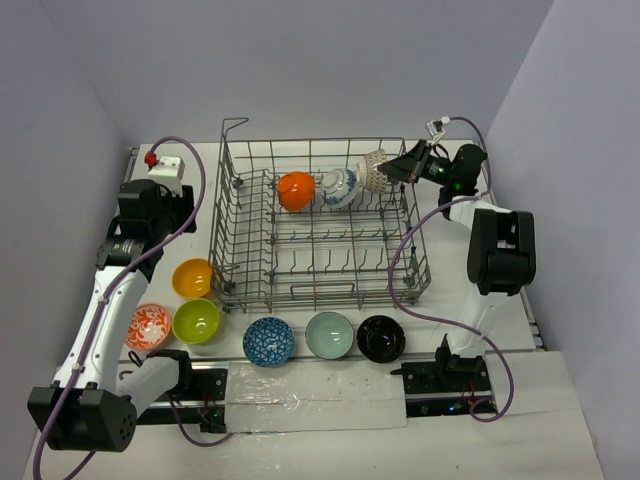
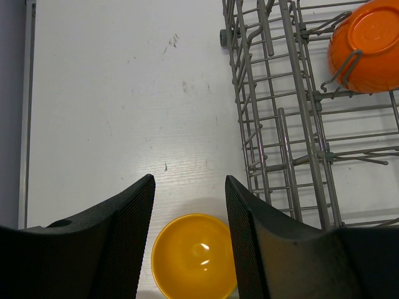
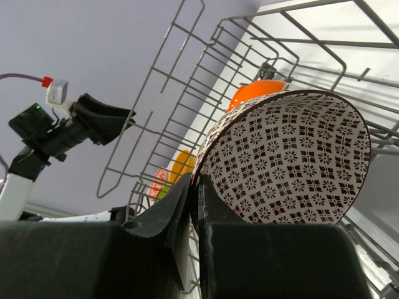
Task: Load the bowls into the dish rack
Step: Insert the bowl into the dish rack.
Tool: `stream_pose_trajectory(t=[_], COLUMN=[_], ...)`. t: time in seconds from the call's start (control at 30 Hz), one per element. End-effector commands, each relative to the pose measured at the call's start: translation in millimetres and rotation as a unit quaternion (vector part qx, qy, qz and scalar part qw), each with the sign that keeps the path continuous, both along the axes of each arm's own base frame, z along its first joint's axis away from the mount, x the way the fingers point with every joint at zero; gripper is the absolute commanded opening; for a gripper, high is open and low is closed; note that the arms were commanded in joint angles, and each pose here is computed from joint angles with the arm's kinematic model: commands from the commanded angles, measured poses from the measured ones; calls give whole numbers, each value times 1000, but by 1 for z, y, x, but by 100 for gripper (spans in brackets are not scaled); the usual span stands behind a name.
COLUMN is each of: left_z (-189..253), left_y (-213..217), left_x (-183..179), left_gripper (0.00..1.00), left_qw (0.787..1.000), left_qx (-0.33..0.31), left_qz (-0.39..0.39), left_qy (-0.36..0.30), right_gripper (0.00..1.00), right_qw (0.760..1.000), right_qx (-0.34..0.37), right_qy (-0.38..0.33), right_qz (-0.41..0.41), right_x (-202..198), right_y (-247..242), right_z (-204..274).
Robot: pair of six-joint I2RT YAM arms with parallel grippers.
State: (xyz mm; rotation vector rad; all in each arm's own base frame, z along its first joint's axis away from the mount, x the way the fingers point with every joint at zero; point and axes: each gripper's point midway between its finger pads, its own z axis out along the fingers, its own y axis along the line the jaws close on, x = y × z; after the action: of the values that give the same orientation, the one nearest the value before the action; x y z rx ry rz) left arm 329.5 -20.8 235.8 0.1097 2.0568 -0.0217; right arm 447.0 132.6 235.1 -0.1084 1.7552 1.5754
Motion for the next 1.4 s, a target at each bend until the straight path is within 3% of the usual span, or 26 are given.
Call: stream_pose_trajectory(t=[0.0,0.67,1.37], left_z=[11,10,7], left_y=[-2,-1,-2], left_x=[1,-1,-1], left_gripper=[54,55,55], left_qw=[1000,999,999], left_qx=[-9,-33,-37], left_qz=[-5,0,-5], left_qy=[-23,-21,-16], right_gripper=[0,0,0], right_qw=[998,996,996], right_qx=[3,22,25], right_qy=[-64,-78,-53], right_qz=[13,43,62], right_x=[-4,-13,-4], right_y=[1,20,23], right_z=[28,36,11])
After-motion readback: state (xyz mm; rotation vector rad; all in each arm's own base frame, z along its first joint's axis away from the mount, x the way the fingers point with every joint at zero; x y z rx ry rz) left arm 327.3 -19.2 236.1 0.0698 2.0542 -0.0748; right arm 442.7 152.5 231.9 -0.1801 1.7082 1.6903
